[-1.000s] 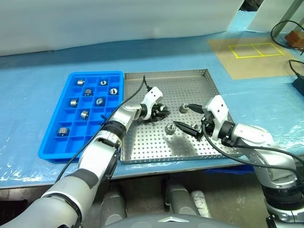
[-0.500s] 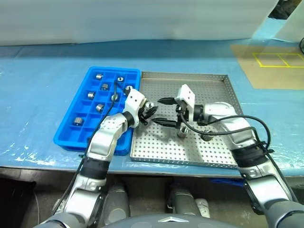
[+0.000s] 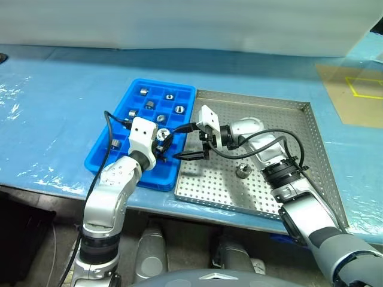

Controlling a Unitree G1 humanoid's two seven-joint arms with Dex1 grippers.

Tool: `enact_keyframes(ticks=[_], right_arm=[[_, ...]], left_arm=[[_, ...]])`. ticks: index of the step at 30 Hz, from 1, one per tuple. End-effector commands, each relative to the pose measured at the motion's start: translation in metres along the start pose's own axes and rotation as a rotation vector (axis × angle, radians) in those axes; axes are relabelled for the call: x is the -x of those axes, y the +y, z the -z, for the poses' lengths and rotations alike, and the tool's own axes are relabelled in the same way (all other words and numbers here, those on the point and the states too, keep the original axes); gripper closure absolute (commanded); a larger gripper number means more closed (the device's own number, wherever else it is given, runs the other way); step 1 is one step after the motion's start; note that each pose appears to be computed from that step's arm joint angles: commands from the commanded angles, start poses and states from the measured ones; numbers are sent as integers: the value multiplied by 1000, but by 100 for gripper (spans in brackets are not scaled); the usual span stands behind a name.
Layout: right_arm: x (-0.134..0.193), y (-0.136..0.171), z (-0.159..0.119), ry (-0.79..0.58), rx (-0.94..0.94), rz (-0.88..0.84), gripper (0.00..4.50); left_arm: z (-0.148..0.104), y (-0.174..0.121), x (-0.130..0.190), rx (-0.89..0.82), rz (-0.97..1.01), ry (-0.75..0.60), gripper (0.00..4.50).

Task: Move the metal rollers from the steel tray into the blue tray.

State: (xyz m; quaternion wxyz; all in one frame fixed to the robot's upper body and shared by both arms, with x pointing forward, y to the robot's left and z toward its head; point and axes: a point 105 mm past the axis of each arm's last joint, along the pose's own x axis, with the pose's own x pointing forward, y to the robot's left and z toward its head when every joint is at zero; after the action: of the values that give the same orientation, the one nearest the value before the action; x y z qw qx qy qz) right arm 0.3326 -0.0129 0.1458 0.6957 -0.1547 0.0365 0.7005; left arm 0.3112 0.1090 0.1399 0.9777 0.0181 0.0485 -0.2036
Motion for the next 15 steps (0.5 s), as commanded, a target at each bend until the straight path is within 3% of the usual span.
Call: enact_keyframes(ticks=[1,15], right_arm=[[-5,2,-9,-12,46,-53,0],[-17,8,-8,-11,51,-143,0]], left_arm=[[-16,1,16,-8,-40,-62,273],[10,18,51,23,-214,17,273]])
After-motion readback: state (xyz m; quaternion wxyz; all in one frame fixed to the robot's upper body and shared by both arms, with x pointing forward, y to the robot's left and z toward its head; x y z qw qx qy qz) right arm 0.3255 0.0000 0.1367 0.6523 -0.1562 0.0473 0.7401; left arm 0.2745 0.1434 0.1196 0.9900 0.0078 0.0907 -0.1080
